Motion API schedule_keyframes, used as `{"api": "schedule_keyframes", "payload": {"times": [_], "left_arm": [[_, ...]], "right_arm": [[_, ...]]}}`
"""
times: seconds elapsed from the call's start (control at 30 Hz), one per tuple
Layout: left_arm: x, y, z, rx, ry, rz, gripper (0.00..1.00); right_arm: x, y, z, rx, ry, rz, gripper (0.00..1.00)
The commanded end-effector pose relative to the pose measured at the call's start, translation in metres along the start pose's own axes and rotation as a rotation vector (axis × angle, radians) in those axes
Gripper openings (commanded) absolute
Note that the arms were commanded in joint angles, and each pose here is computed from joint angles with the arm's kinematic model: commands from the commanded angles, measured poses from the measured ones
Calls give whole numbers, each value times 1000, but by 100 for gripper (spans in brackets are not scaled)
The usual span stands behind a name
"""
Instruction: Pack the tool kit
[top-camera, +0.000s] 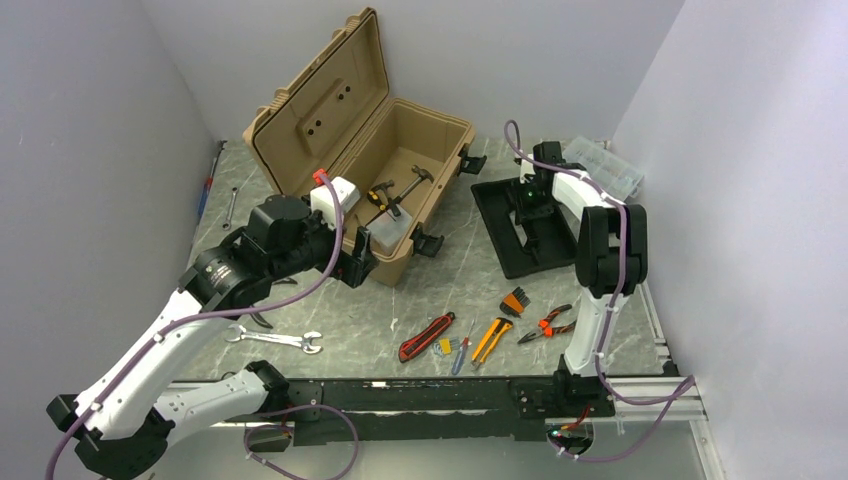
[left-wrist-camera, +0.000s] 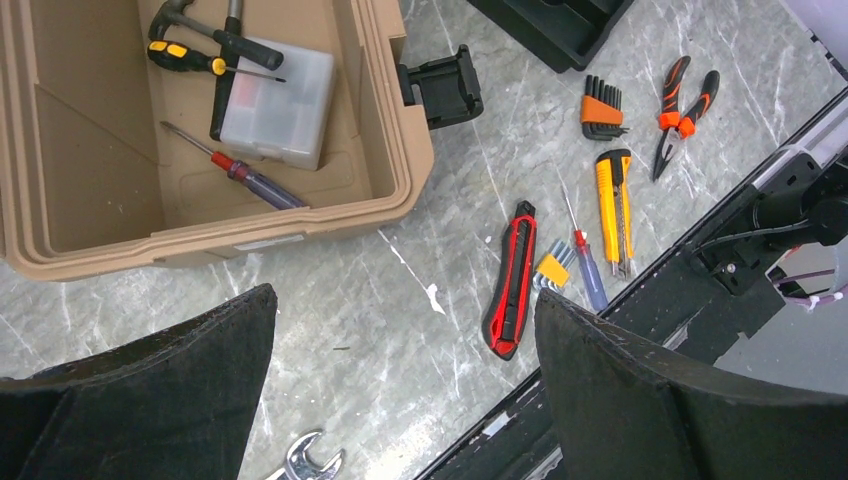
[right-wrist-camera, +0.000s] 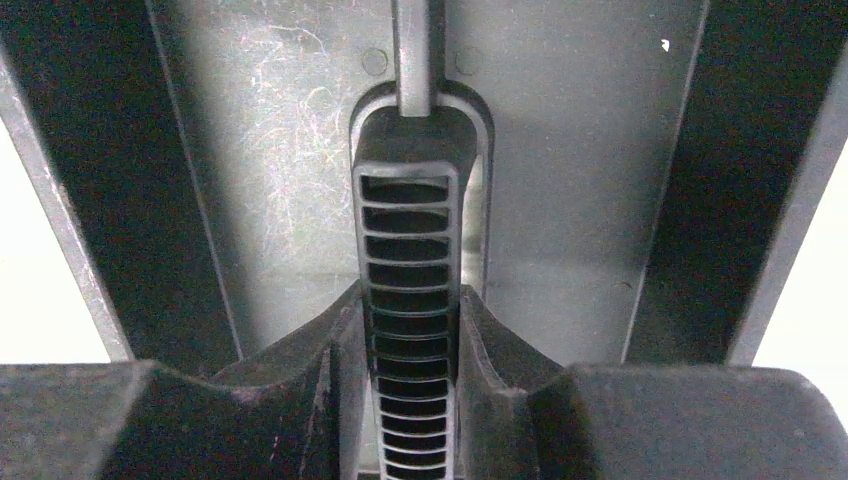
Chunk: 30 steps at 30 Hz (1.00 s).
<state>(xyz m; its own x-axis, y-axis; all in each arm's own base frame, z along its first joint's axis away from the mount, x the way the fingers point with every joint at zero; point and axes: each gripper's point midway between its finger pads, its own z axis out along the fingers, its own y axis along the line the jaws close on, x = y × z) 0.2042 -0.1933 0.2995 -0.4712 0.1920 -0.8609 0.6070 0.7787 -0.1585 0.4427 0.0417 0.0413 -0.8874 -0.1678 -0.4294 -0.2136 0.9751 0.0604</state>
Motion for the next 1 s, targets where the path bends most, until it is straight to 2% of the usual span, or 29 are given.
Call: {"api": "schedule_keyframes", "payload": {"times": [0.0, 0.13, 0.3, 0.4, 0.5, 0.77, 0.97], "left_arm": [[-18, -3, -11, 7, -64, 5, 99], [-17, -4, -12, 11, -62, 4, 99], [-16, -2, -17, 5, -71, 6, 99], [-16, 1, -19, -12, -84, 14, 98], [-17, 2, -22, -15, -90, 19, 98], [-8, 15, -23, -73, -121, 20, 99], [-2, 19, -20, -93, -110, 19, 99]], "right_arm": [[-14, 16, -36, -63, -95, -3, 14], [-26, 21, -71, -66, -167, 7, 0], [-32, 19, -110, -19, -187, 63, 0], [-31, 5, -125, 84, -153, 181, 0], [-35, 6, -143, 103, -178, 270, 0], [-61, 13, -213, 105, -352, 466, 0], [-98, 44, -255, -29, -512, 701, 0]]}}
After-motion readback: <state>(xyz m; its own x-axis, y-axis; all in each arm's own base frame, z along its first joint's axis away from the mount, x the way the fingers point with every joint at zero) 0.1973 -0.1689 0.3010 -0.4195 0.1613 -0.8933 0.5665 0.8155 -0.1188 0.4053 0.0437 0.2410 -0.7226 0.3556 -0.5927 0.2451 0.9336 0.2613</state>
